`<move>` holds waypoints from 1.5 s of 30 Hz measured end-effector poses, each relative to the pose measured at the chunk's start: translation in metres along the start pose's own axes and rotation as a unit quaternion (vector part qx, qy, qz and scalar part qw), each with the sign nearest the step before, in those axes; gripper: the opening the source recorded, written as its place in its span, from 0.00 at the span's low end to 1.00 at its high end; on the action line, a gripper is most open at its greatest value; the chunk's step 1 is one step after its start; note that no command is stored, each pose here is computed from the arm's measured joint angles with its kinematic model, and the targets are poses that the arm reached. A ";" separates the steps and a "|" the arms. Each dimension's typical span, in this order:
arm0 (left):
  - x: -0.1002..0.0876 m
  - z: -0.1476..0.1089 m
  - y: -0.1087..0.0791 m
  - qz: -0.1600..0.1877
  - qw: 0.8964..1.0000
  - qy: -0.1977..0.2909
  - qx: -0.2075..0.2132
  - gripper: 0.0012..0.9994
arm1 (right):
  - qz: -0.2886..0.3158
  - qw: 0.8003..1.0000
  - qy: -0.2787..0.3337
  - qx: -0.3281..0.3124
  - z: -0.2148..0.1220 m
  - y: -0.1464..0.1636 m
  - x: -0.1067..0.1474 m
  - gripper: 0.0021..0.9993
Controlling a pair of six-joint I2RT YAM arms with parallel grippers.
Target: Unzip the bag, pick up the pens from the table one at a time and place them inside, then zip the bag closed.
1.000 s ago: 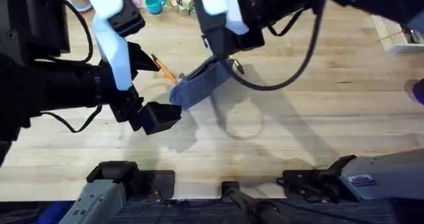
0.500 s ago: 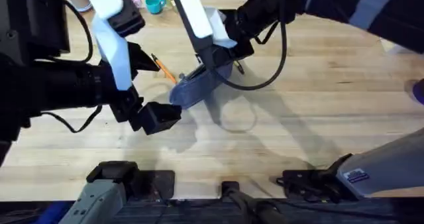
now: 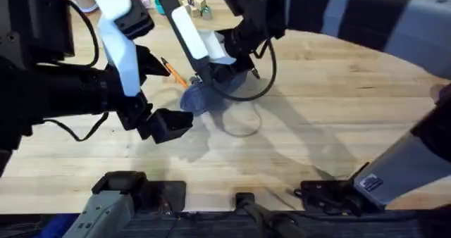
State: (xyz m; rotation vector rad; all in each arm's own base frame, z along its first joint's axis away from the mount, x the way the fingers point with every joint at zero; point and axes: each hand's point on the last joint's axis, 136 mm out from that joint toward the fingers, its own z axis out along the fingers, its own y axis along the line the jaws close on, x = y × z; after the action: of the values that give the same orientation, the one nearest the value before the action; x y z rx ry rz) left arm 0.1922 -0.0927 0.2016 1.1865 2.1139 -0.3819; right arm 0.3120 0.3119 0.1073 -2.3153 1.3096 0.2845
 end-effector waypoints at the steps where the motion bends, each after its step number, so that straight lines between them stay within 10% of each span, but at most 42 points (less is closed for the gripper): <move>1: 0.000 0.000 0.000 0.000 1.000 0.000 0.000 0.99 | 0.001 1.000 0.000 -0.003 0.005 0.000 0.001 0.03; 8: 0.000 0.000 0.000 0.000 1.000 0.000 0.000 0.99 | 0.002 1.000 0.002 -0.019 0.021 0.005 0.004 0.08; 15: 0.000 0.000 0.000 0.000 1.000 0.000 0.000 0.99 | 0.000 1.000 0.004 -0.021 0.020 0.006 0.004 0.98; 30: 0.000 0.000 0.000 0.000 1.000 0.000 0.000 0.99 | 0.022 0.999 0.009 -0.044 0.010 0.019 0.003 1.00; 45: 0.000 0.000 0.000 0.000 1.000 0.000 0.000 0.99 | 0.235 0.963 -0.032 0.128 -0.110 -0.028 -0.004 1.00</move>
State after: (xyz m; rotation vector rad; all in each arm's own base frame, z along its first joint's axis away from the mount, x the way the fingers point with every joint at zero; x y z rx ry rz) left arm 0.1922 -0.0927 0.2016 1.1865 2.1139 -0.3819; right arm 0.3286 0.2737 0.2130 -1.7497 1.7397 0.3156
